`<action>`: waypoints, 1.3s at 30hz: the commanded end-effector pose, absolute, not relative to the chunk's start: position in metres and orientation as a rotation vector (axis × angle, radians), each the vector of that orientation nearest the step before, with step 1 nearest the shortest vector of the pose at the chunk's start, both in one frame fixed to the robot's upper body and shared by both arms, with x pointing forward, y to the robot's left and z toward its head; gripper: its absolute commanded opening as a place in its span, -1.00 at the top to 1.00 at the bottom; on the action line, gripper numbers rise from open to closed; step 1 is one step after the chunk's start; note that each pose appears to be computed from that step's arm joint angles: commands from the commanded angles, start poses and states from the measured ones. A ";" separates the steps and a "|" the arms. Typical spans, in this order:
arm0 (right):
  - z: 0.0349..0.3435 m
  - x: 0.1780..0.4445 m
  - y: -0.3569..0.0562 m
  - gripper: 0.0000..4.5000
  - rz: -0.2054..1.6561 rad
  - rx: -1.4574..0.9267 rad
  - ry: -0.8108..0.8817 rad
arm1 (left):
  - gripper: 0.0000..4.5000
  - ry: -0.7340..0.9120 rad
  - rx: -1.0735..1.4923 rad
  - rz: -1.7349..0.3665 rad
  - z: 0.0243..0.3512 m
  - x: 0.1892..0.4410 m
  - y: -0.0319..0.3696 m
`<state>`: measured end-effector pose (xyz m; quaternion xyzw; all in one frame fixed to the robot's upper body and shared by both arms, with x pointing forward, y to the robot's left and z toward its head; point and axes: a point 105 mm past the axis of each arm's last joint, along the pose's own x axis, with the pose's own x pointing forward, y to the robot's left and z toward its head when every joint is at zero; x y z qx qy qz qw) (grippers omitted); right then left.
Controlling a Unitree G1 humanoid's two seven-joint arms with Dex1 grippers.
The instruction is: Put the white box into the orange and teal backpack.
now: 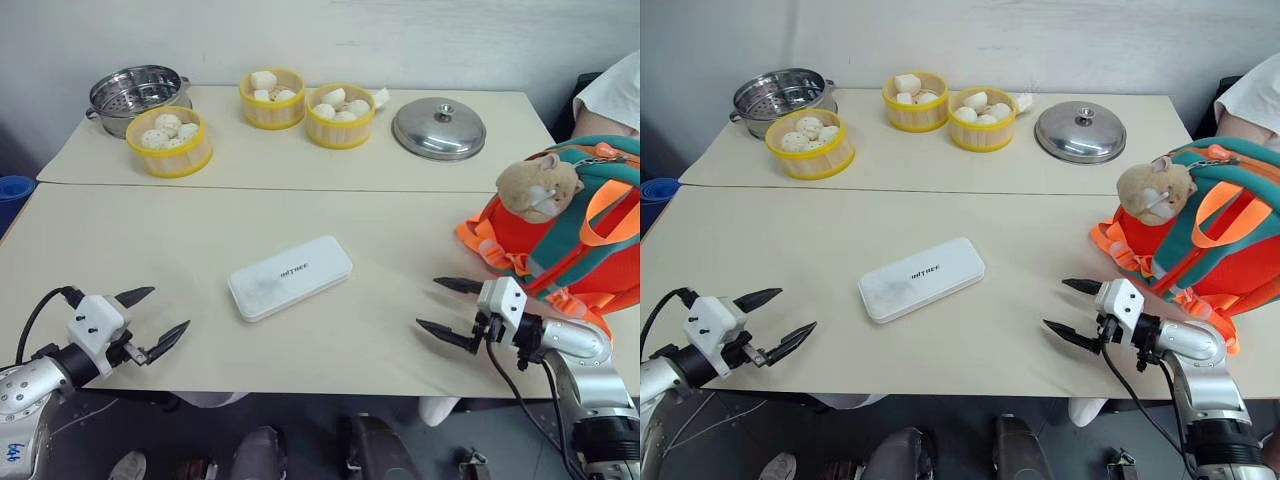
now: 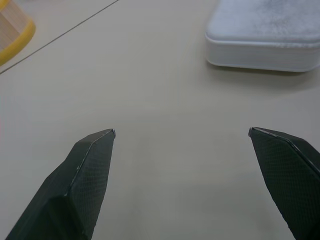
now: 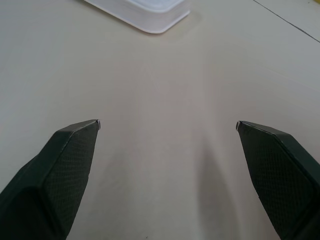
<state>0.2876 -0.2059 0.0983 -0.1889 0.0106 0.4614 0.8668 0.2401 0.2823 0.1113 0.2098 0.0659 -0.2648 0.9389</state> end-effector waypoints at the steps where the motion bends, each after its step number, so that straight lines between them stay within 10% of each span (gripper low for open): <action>1: 0.110 0.290 -0.204 -0.99 0.967 -0.398 -0.023 | -1.00 0.109 0.444 -0.561 0.120 0.241 0.281; 8: 0.138 0.322 -0.163 -0.71 0.949 -0.382 0.089 | -0.92 0.167 0.294 -0.583 0.129 0.248 0.270; 20: 0.141 0.392 -0.095 1.00 0.810 -0.578 0.056 | 0.61 0.266 0.168 -0.536 0.115 0.264 0.228; 22: 0.141 0.393 -0.084 1.00 0.847 -0.566 0.041 | 0.87 0.265 0.152 -0.548 0.114 0.268 0.222; 39: 0.124 0.317 -0.086 1.00 1.124 -0.384 0.170 | 0.87 0.240 0.154 -0.725 0.106 0.284 0.183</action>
